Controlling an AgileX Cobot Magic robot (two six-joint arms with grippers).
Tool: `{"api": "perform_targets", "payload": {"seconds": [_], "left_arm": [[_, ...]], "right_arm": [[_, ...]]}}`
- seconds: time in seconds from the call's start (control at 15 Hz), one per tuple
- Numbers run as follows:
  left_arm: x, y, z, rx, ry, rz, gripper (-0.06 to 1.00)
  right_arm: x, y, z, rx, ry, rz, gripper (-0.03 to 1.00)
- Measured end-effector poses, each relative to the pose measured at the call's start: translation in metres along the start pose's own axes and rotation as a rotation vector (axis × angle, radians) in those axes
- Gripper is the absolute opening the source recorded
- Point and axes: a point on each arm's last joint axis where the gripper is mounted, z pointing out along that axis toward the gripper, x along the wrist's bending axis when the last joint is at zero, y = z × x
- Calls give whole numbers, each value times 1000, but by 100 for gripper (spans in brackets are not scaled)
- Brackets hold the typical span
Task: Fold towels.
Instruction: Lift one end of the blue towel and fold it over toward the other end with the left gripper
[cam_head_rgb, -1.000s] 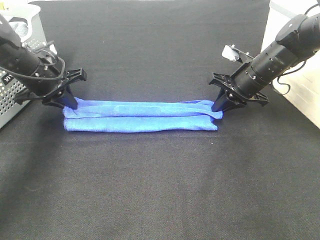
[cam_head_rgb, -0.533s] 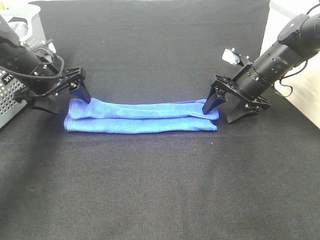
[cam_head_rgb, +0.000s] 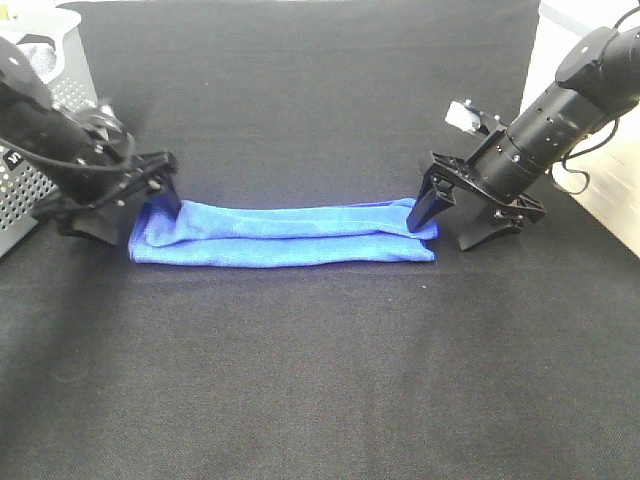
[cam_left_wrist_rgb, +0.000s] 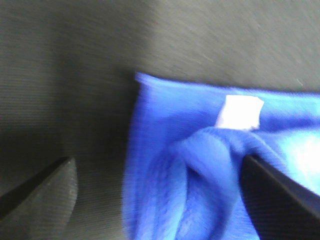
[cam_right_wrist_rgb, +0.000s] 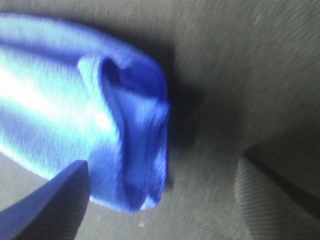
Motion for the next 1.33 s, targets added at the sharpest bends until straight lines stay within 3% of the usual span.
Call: {"api": "perform_targets", "payload": {"seconds": [0.2, 0.33, 0.53, 0.6, 0.8, 1.13, 1.27, 1.33], "left_arm": [[-1, 0, 9, 1, -7, 2, 73], [0, 1, 12, -13, -6, -4, 53], [2, 2, 17, -27, -4, -14, 12], [1, 2, 17, -33, -4, -13, 5], [2, 3, 14, -42, -5, -16, 4], [19, 23, -52, -149, 33, -13, 4], [10, 22, -76, -169, 29, -1, 4], [-5, 18, -88, -184, 12, 14, 4]], "right_arm": [[0, 1, 0, -8, -3, 1, 75], [-1, 1, 0, -14, -6, 1, 75], [-1, 1, 0, -16, -6, 1, 75], [-1, 1, 0, -16, -6, 1, 75], [-1, 1, 0, -16, -6, 1, 75], [0, -1, 0, 6, 2, 23, 75], [0, -1, 0, 13, 5, 24, 75], [0, -1, 0, 16, 6, 27, 75]]}}
